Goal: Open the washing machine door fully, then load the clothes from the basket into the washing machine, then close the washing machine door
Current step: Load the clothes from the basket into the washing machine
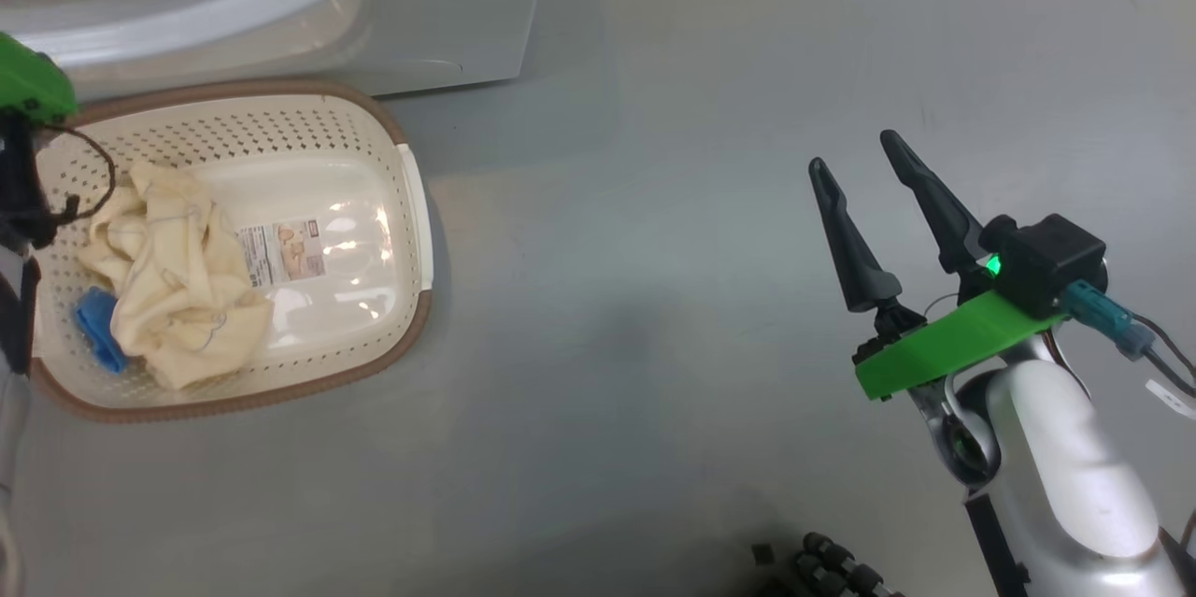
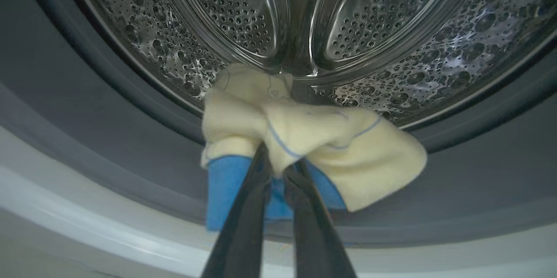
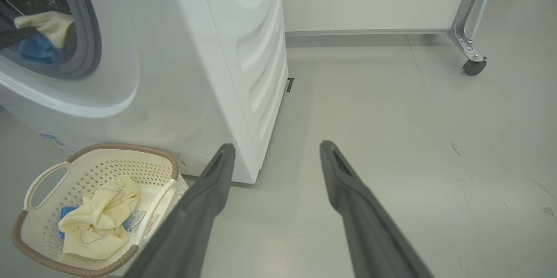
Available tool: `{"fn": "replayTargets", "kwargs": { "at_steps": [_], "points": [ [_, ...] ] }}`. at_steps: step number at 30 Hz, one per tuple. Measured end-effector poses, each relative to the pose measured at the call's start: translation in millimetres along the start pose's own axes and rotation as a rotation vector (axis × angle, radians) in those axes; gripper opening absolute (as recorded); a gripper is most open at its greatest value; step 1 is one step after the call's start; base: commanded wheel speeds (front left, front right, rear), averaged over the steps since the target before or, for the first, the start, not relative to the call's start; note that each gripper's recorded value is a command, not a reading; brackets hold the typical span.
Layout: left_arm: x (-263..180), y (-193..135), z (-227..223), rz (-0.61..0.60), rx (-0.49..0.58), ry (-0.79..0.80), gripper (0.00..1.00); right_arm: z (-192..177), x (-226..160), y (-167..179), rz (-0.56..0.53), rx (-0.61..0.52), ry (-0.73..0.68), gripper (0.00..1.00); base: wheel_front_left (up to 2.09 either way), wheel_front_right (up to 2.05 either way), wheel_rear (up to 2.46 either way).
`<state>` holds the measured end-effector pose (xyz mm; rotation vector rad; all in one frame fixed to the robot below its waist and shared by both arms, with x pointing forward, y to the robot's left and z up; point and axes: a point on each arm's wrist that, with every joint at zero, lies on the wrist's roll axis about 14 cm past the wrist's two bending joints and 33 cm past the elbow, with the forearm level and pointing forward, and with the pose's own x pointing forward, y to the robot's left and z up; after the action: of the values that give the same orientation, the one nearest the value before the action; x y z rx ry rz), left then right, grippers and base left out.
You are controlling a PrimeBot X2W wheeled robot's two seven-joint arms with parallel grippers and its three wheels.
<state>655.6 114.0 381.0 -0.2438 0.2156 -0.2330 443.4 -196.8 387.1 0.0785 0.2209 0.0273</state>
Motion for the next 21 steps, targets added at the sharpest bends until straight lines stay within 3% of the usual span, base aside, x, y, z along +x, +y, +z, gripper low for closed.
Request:
{"fn": "replayTargets", "kwargs": {
  "at_steps": [5,15,21],
  "points": [
    [6,-9,25,-0.042,0.005,-0.091,0.0,-6,1,6,0.016,0.005,0.016,1.0,0.0,0.0,0.0],
    [46,1,52,-0.069,0.109,-0.11,0.0,-32,6,-1,-0.004,0.024,0.075,1.0,0.0,0.0,0.0],
    [81,11,63,-0.073,0.24,-0.081,0.0,-46,18,-5,-0.009,0.036,0.101,1.0,0.0,0.0,0.0]
  ]
}}
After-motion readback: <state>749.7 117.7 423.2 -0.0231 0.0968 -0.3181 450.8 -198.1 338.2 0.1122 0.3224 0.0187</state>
